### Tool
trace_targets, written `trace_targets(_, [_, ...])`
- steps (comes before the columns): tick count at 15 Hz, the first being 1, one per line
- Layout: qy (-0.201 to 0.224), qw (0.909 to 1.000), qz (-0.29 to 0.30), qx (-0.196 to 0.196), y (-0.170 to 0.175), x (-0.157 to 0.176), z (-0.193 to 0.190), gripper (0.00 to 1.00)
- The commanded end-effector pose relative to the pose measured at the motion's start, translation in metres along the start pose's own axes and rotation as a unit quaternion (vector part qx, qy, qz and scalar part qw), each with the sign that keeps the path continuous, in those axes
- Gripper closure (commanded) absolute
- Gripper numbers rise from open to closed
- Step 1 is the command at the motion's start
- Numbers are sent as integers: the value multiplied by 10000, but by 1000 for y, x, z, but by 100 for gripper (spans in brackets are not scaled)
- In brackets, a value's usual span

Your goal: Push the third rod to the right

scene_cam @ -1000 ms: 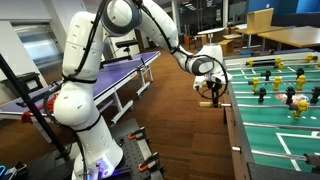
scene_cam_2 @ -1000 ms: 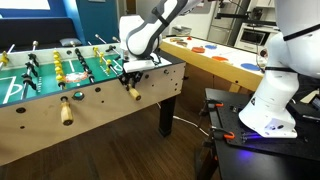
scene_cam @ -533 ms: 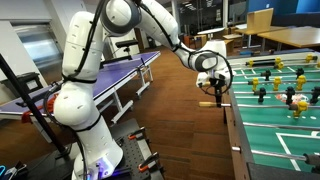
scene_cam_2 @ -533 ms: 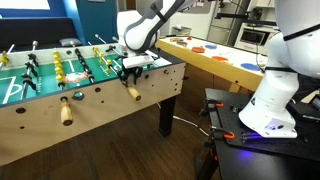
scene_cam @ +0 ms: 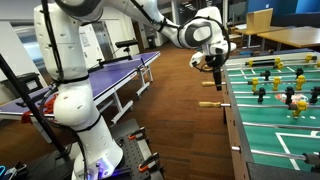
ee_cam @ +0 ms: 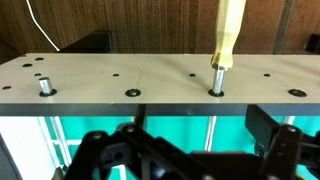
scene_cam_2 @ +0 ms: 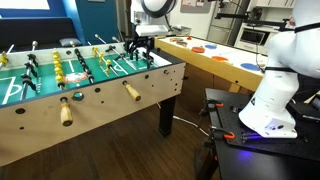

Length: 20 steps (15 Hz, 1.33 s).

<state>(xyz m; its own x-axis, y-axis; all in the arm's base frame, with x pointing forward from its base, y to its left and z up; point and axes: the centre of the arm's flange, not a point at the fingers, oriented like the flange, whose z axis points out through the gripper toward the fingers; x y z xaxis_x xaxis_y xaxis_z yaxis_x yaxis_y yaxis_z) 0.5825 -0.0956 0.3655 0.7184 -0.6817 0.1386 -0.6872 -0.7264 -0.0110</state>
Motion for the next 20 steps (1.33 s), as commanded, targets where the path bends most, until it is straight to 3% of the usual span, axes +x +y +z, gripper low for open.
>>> trace_targets(1, [55,9998,-168,121,20,-56,-60,0])
trace_targets(10, [350,9979,-427,337,17,-135,-98,0])
trace_targets(20, [620,9969,-329,354,31,-150,-97,0])
